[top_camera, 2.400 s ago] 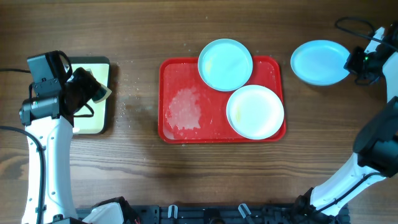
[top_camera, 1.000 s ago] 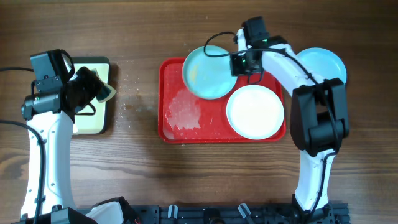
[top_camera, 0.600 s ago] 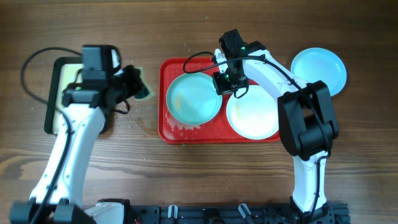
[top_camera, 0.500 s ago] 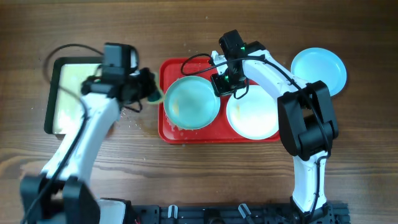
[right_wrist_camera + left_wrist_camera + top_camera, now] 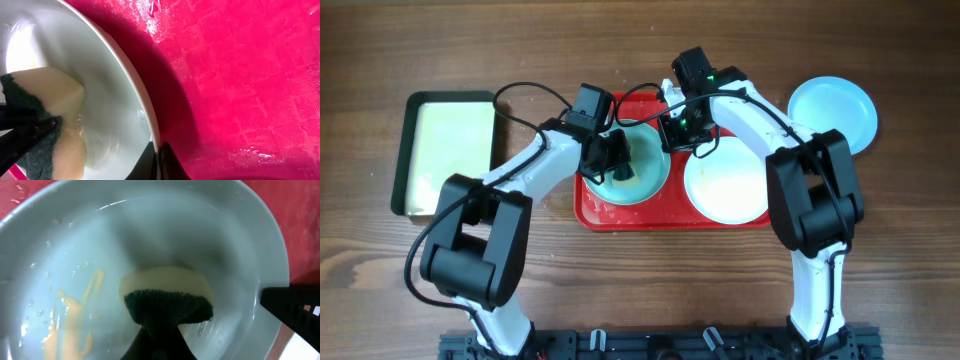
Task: Clean dirty plates on tray and stack at the side
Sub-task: 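Hold the second blue plate with the right gripper and scrub it with the sponge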
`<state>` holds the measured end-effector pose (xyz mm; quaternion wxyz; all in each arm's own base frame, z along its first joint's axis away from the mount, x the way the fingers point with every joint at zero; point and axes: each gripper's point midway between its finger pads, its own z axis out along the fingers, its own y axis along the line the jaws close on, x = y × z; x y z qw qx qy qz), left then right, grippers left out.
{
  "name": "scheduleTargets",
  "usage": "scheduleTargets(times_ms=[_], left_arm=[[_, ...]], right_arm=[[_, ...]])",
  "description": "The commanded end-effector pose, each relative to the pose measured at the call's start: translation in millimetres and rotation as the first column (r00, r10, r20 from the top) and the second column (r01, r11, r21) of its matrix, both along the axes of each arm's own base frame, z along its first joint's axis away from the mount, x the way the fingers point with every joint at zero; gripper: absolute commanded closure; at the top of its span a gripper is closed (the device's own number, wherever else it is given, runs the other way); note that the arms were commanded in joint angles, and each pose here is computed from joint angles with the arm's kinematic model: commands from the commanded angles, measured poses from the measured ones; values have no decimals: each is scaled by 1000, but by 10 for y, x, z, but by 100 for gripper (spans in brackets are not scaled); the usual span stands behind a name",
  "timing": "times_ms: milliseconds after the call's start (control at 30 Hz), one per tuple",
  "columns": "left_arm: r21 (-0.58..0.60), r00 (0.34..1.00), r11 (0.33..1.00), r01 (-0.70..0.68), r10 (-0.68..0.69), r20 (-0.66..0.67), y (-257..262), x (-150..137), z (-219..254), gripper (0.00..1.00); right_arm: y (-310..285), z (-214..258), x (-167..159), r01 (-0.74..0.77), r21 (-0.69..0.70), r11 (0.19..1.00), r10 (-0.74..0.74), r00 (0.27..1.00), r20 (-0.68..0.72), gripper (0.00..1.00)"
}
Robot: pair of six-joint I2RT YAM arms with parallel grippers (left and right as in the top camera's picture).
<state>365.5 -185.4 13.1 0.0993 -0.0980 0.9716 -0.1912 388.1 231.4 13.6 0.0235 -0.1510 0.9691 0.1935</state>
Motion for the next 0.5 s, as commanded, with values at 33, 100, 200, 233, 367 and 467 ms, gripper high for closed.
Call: scheduleTargets(times_ms=[33,100,200,233,367,467], left_arm=[[308,995,946,-96,98,11,554,-4,-292,96],[491,989,859,-144,134,55,926,-16,-256,96],[679,974,698,-228,153,170,1372,30,29,96],[686,968,683,-250,154,199,1407,58,112,96],[568,937,758,-322,171,304,1258,195,550,96],[210,945,956,-206,138,298,589,268,866,96]], right_arm=[[42,-62,-58,5,14,1000,-5,999,-35,96],[41,-62,-57,5,13,1000,-5,999,-35,96],[-5,-82,-34,9,-16,1000,-9,1000,-21,96],[-6,-83,-33,10,-17,1000,-10,1000,-21,96],[-5,-82,-31,10,-17,1000,-10,1000,-20,96],[-5,-82,-32,11,-16,1000,-11,1000,-21,96]])
